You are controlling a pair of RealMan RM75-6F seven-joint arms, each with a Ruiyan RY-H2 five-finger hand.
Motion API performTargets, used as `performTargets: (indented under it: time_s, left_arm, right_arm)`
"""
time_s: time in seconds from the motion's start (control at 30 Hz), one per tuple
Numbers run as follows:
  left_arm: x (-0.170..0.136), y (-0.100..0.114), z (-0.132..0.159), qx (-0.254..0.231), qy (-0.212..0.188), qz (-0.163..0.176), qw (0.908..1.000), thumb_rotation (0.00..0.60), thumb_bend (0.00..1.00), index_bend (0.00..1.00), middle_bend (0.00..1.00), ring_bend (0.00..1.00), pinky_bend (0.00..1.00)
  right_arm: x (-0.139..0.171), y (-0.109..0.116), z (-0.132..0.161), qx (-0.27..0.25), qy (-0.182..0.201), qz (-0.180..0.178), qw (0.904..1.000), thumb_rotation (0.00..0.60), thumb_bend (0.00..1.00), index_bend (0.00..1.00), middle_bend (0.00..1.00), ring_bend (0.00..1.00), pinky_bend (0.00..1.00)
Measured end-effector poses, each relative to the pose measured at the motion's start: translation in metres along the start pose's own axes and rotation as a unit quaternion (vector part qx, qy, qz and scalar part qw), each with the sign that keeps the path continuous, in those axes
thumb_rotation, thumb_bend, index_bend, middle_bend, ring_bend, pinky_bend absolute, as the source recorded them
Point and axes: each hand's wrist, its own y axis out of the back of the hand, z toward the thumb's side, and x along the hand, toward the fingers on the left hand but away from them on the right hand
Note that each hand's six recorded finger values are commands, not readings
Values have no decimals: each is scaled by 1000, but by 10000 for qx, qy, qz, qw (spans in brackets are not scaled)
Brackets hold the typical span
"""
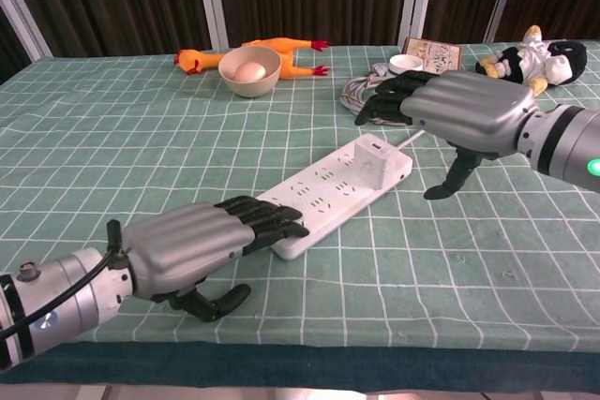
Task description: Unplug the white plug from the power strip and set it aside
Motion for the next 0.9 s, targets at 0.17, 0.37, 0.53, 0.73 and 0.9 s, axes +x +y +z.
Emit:
performTargets:
  time_s: [0.17, 0.37, 0.53, 0.73, 0.9]
  left_arm:
    - [0, -1, 0, -28, -11, -43, 10000, 600, 640, 0, 0, 0, 0]
    - [0, -2, 3, -43, -40, -48, 10000, 600, 628, 0, 0, 0, 0]
    - [0, -2, 4, -28, -56, -57, 10000, 600, 627, 0, 0, 0, 0]
    - [0, -3, 2, 0, -26, -84, 10000, 600, 615, 0, 0, 0, 0]
    - [-1, -3, 2, 28, -29, -89, 10000, 600, 615, 0, 0, 0, 0]
  right_arm:
    - [-5, -3, 3, -5, -4, 4, 10000, 600, 244, 312, 240, 49, 120]
    - [-10, -2, 7, 19, -5, -170, 9999, 600, 245, 352, 273, 80, 158]
    - [-15, -5, 9, 131, -48, -211, 9997, 600, 247, 369, 287, 85, 165]
    - [-24, -11, 13, 241, -89, -234, 9994, 600, 261, 399, 303, 101, 182]
    - [-29, -14, 15, 325, -107, -237, 9991, 600, 263, 410, 309, 110, 189]
